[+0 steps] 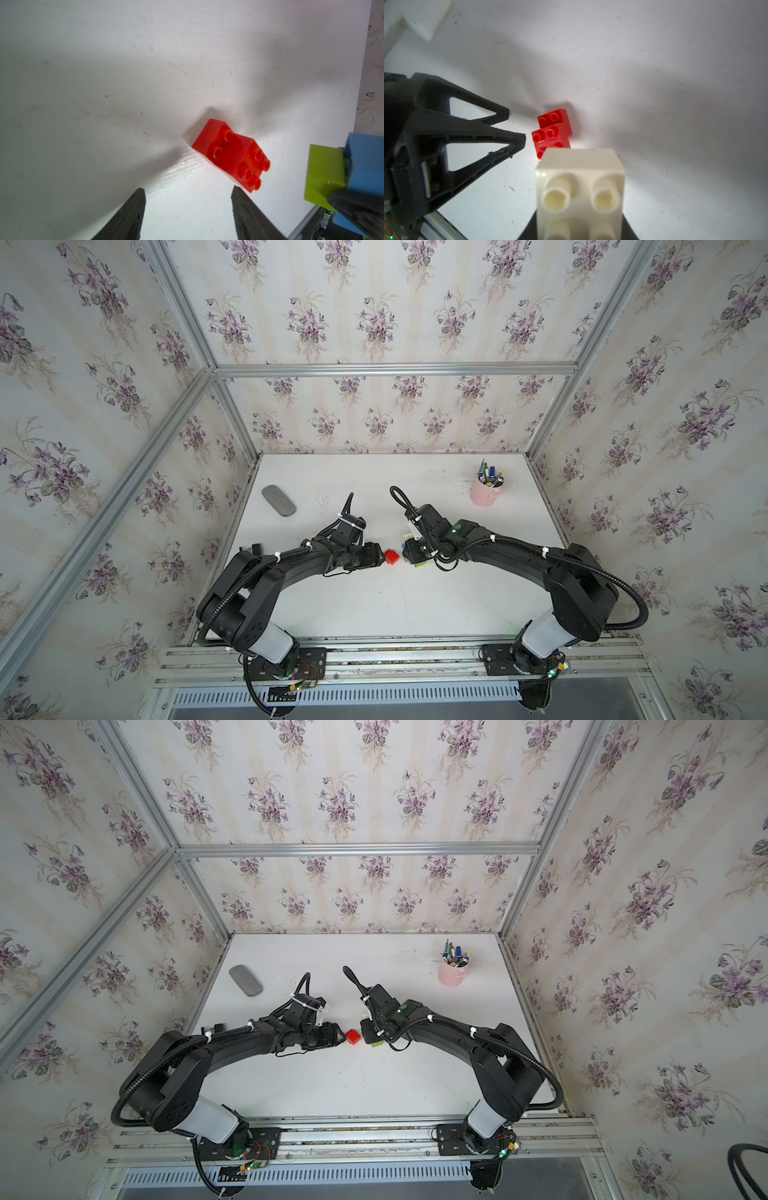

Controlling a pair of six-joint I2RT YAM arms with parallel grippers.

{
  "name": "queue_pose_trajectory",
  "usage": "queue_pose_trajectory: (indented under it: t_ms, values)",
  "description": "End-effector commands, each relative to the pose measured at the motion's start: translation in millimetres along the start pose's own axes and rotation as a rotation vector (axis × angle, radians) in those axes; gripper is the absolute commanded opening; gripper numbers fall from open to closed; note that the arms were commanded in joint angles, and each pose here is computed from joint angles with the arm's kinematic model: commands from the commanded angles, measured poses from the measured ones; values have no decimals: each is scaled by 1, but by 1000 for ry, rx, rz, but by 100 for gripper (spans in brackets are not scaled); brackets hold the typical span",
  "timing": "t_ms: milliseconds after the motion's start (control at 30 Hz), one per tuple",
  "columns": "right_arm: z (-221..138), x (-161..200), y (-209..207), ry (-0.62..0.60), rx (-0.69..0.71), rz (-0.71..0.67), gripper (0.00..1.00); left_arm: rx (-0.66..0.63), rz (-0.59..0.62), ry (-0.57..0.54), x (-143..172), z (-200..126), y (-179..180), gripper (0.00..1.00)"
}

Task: Assemble the letter y with lego
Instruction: Adjust the lego brick at the center of the board.

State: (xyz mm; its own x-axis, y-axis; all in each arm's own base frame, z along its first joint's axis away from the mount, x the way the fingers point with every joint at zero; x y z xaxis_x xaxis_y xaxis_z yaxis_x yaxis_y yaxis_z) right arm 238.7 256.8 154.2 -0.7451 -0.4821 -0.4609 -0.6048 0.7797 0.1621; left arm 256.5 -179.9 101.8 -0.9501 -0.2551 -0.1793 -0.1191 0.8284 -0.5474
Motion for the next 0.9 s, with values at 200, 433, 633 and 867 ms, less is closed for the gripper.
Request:
queue_pose_trajectory:
  t_ms: [200, 433, 633, 867]
  values:
    - [2, -2, 1, -12, -8, 5, 20, 26, 1, -21, -6, -3, -7, 69]
    - [2, -2, 1, -10, -8, 6, 20, 29, 0, -14, -6, -1, -8, 69]
    - [2, -2, 1, -11, -11, 9, 20, 22, -3, -14, -7, 2, -7, 69]
    - [2, -2, 2, -11, -13, 9, 20, 14, -9, -12, -6, 5, -4, 69]
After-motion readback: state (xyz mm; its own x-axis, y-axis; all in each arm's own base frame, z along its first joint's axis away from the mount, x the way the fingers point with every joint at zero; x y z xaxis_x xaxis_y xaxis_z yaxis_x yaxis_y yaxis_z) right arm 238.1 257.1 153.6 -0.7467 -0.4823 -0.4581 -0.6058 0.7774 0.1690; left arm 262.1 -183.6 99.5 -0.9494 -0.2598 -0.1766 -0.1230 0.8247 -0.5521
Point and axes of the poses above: each gripper's point midway between its finger pads, its own z axis out along the fingers, its own y axis along the line the jaws close on, x = y × z, the point moved 8 cm from there along -z, back along the fingers, and after that the axes turned 12 degrees about -z, right-handed, at the moved point
